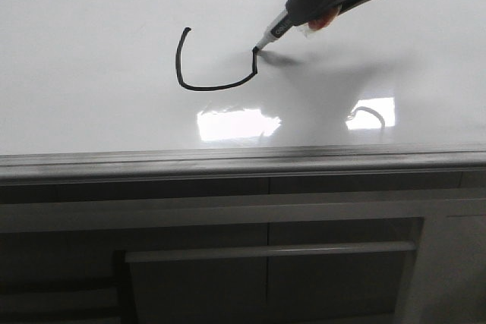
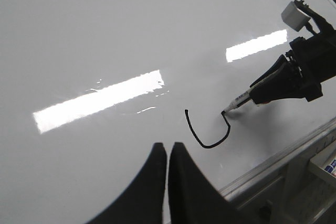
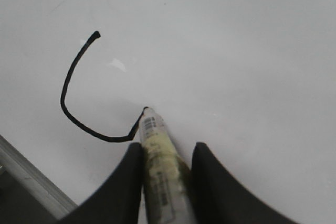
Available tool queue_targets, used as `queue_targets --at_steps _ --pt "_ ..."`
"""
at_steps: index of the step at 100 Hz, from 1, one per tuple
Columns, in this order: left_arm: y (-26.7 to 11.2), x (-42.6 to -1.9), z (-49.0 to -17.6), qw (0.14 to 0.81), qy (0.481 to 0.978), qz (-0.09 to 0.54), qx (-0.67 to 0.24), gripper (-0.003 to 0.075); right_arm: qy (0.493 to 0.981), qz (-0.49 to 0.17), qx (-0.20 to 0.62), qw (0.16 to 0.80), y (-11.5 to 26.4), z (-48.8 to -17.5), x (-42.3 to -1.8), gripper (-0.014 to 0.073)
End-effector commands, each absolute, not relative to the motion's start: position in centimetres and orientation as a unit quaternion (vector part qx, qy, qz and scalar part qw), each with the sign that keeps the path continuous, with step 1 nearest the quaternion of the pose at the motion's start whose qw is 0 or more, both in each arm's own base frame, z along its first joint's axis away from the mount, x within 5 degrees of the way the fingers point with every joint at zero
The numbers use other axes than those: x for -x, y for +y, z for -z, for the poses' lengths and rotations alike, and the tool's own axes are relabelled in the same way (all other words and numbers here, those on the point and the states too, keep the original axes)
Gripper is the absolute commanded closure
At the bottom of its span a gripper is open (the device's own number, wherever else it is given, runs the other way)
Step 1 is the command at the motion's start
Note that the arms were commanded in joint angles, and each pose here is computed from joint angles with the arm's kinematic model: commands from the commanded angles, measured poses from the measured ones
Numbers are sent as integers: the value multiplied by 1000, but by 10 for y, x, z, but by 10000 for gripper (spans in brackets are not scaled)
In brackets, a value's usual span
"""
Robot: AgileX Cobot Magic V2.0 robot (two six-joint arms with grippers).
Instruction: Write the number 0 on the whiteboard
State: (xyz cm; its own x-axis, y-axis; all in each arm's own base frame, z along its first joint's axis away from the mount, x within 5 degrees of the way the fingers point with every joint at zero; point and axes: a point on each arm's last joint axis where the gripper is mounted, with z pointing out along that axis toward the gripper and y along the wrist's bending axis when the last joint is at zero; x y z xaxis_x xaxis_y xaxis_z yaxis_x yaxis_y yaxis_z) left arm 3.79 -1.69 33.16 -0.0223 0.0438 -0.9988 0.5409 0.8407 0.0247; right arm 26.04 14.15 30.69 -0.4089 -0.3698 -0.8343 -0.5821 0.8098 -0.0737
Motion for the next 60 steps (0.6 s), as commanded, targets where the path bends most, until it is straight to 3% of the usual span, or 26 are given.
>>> queue_targets --at_steps 1,60 --pt "-18 -37 -345 692 662 205 -204 740 796 -92 271 533 135 -327 -270 650" --pt "-18 -37 -345 692 662 205 -204 740 797 -105 283 523 149 -342 -283 650"
